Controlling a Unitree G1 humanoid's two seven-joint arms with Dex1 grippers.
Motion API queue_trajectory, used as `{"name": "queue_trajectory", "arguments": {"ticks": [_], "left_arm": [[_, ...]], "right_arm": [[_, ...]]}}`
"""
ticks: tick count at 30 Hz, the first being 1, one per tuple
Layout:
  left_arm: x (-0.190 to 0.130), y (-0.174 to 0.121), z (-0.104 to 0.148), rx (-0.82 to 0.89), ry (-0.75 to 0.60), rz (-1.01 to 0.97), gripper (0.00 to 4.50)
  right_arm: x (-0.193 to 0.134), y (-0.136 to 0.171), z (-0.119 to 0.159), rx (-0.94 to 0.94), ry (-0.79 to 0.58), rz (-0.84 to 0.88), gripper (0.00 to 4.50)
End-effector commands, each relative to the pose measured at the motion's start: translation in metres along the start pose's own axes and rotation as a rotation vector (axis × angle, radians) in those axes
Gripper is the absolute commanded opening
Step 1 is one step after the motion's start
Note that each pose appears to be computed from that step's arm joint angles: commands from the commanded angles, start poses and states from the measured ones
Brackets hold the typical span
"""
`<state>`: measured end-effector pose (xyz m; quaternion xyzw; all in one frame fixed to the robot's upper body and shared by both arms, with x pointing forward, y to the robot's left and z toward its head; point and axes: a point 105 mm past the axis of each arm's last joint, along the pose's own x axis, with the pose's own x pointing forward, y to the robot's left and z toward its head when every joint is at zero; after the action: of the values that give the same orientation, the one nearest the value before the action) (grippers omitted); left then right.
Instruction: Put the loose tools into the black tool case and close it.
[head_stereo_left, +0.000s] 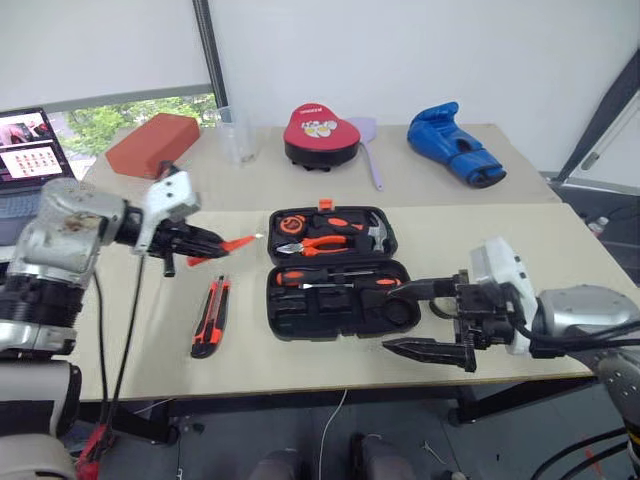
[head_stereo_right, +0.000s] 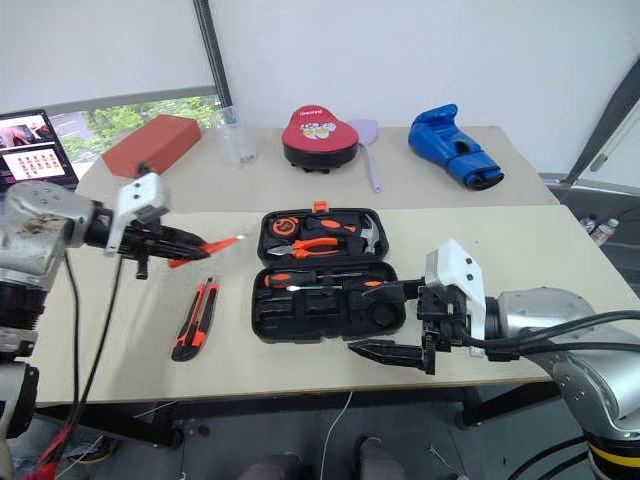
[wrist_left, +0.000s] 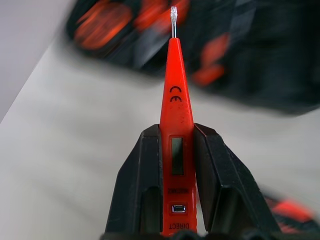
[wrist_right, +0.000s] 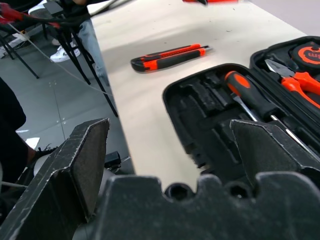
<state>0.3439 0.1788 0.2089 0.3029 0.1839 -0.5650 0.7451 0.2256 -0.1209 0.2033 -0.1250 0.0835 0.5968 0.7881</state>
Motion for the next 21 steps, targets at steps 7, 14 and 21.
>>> {"name": "queue_trajectory", "arguments": {"ticks": [7,14,21], "left_arm": [[0.074,-0.012,0.011,0.024,0.084,-0.157,0.41],[0.097,-0.019,0.025,0.005,0.056,-0.240,0.41],[0.112,-0.021,0.022,0.022,0.100,-0.262,0.41]], "right_arm": [[0.003,0.003,0.008,-0.037,-0.021,-0.049,4.50],[0.006,0.000,0.006,-0.042,-0.027,-0.091,4.50],[0.009,-0.003,0.006,-0.042,-0.042,-0.122,4.50]]}}
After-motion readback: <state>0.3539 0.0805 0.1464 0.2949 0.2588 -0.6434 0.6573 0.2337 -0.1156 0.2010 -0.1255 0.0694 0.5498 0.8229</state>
